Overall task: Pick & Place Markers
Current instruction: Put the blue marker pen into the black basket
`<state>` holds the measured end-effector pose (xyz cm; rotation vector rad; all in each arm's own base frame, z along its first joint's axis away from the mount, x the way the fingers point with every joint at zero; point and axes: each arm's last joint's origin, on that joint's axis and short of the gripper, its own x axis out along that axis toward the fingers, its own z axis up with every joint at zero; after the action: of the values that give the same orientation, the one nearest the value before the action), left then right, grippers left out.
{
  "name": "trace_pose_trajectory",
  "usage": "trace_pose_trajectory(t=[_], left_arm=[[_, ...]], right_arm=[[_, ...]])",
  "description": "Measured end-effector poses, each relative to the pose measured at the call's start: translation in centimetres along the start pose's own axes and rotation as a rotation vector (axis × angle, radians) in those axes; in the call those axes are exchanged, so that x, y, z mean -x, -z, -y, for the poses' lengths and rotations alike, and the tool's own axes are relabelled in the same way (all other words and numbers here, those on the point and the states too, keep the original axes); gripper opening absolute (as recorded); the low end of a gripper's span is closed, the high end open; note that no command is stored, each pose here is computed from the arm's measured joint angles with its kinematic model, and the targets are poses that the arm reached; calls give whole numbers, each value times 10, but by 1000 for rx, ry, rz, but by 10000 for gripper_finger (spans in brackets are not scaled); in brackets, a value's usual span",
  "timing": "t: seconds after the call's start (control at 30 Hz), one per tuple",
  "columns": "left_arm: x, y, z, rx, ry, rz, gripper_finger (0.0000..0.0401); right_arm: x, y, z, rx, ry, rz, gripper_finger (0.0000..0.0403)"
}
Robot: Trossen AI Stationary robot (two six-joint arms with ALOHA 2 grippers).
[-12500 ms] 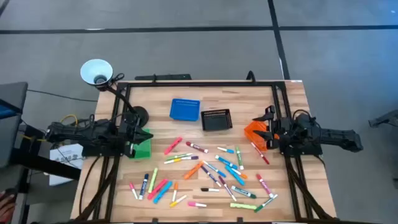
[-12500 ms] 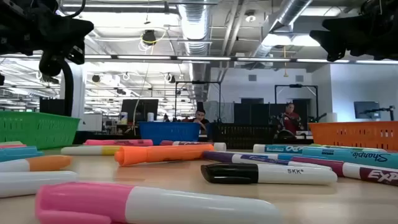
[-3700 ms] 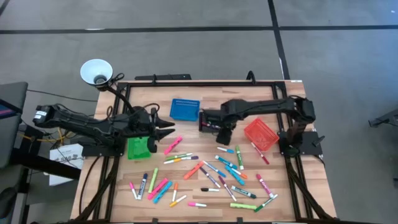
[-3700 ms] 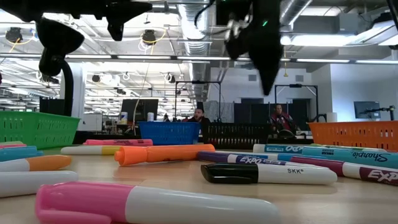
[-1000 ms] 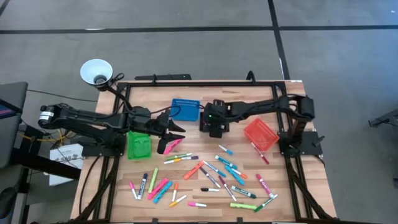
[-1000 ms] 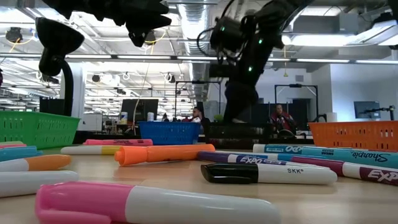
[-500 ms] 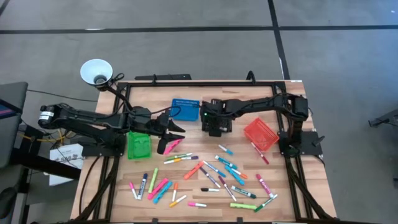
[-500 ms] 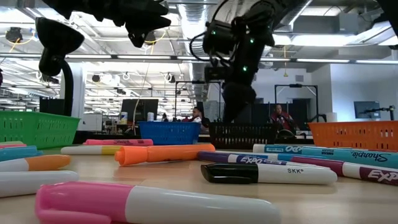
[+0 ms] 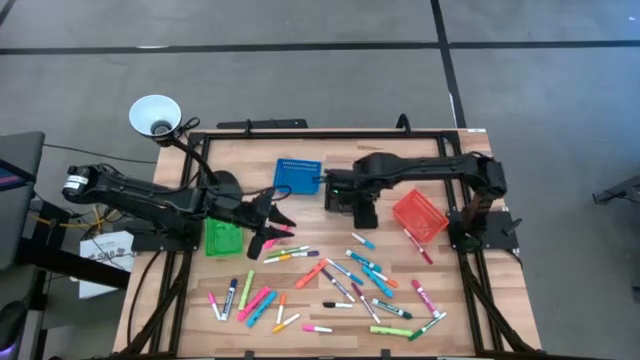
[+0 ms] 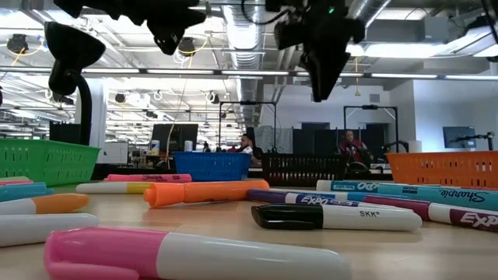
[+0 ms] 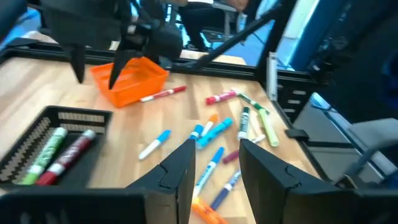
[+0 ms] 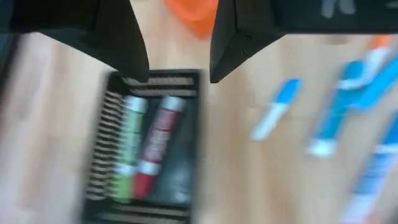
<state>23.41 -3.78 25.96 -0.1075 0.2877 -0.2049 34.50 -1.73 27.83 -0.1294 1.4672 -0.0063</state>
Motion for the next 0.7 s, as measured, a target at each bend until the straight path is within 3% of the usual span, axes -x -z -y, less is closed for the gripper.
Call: trace_pose_trajectory(t=[0.13,0.27,0.4,0.7], left_arm=[[0,2,11,25,44,-8,120],[-1,4,18,28,41,-26,120],[0,5,20,25,12,-25,120],[-1,5,18,24,-34,-18,120]], right_arm=[[-11,23,-23,-21,-146,100,137],[-28,53,-50,-178,-183,144,119],[-54,78,-79,-253,-209,114,109],[-85,78,-115,-292,-250,129,116]])
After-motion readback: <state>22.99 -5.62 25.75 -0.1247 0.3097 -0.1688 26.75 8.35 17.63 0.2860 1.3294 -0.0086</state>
